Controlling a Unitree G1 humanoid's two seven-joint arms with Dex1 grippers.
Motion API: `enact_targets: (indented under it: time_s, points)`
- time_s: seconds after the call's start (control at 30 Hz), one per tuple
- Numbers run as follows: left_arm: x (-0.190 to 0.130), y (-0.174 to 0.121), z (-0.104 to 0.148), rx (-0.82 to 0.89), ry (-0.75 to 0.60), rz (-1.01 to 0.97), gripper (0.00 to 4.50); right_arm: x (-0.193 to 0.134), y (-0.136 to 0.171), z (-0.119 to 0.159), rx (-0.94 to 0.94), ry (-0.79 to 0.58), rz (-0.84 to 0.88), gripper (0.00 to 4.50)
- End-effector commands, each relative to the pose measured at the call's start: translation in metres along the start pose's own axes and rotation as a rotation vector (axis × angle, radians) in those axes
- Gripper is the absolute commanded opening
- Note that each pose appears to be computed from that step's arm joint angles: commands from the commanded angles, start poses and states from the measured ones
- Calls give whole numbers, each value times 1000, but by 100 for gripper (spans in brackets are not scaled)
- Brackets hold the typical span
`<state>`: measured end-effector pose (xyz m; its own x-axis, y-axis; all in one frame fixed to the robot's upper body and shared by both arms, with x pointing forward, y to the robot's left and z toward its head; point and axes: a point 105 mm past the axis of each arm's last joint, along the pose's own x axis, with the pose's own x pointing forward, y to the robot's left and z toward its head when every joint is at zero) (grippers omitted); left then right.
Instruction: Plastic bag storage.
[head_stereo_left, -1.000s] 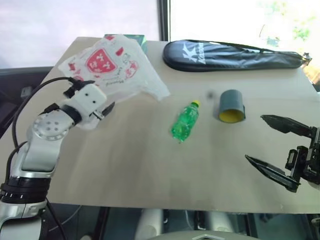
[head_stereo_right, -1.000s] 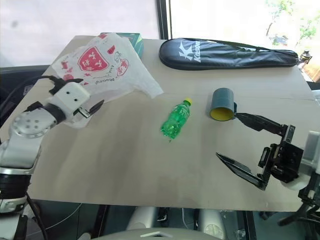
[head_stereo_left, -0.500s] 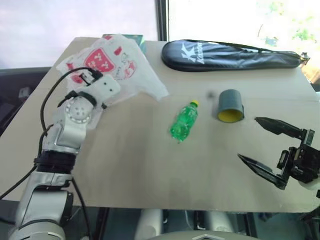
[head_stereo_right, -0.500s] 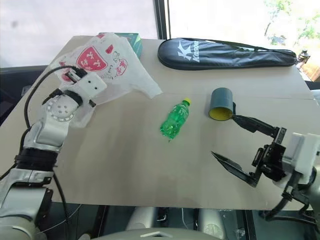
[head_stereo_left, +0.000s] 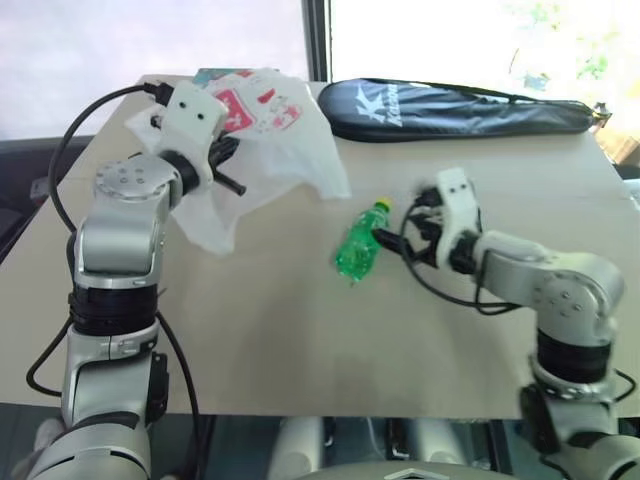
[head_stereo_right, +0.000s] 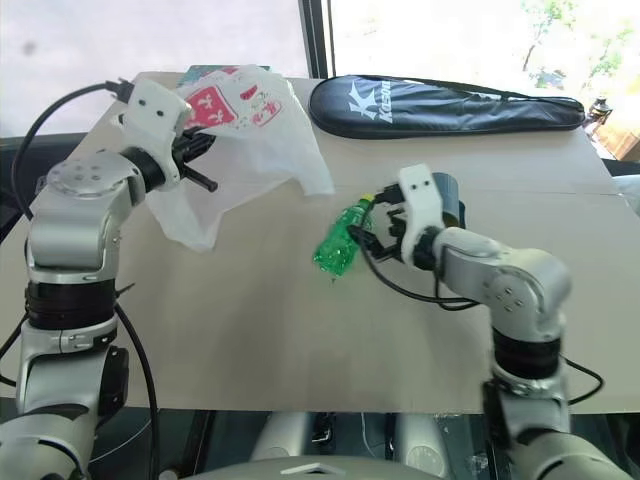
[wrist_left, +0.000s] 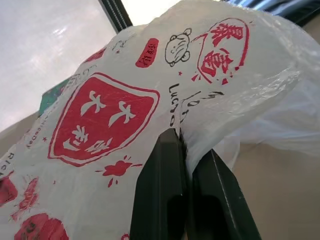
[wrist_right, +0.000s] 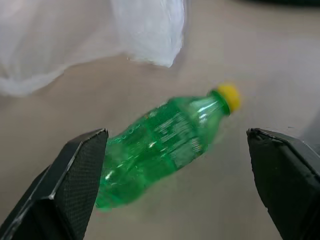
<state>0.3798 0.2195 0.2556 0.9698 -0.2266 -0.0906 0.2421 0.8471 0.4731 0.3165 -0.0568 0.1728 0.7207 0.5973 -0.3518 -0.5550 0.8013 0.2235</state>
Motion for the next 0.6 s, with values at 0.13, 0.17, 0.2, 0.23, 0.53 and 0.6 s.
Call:
enact_targets:
  time_s: [0.13, 0.17, 0.2, 0.23, 0.53, 0.6]
  points:
    - [-5, 2, 10, 16, -33, 32, 10, 32, -2, 4, 238, 126, -86, 450]
    - [-5, 2, 10, 12, -33, 32, 10, 38, -4, 2, 279, 152, -111, 450]
    - [-5, 2, 11, 10, -33, 33, 10, 41, -7, 1, 299, 174, -143, 450]
    - [-5, 2, 11, 8, -32, 34, 10, 46, -11, 0, 322, 202, -175, 450]
    - [-7, 4, 13, 7, -20, 48, 10, 71, -4, -22, 266, 431, -273, 450]
    - [-7, 5, 15, 7, -22, 47, 3, 72, -5, -34, 221, 471, -288, 425]
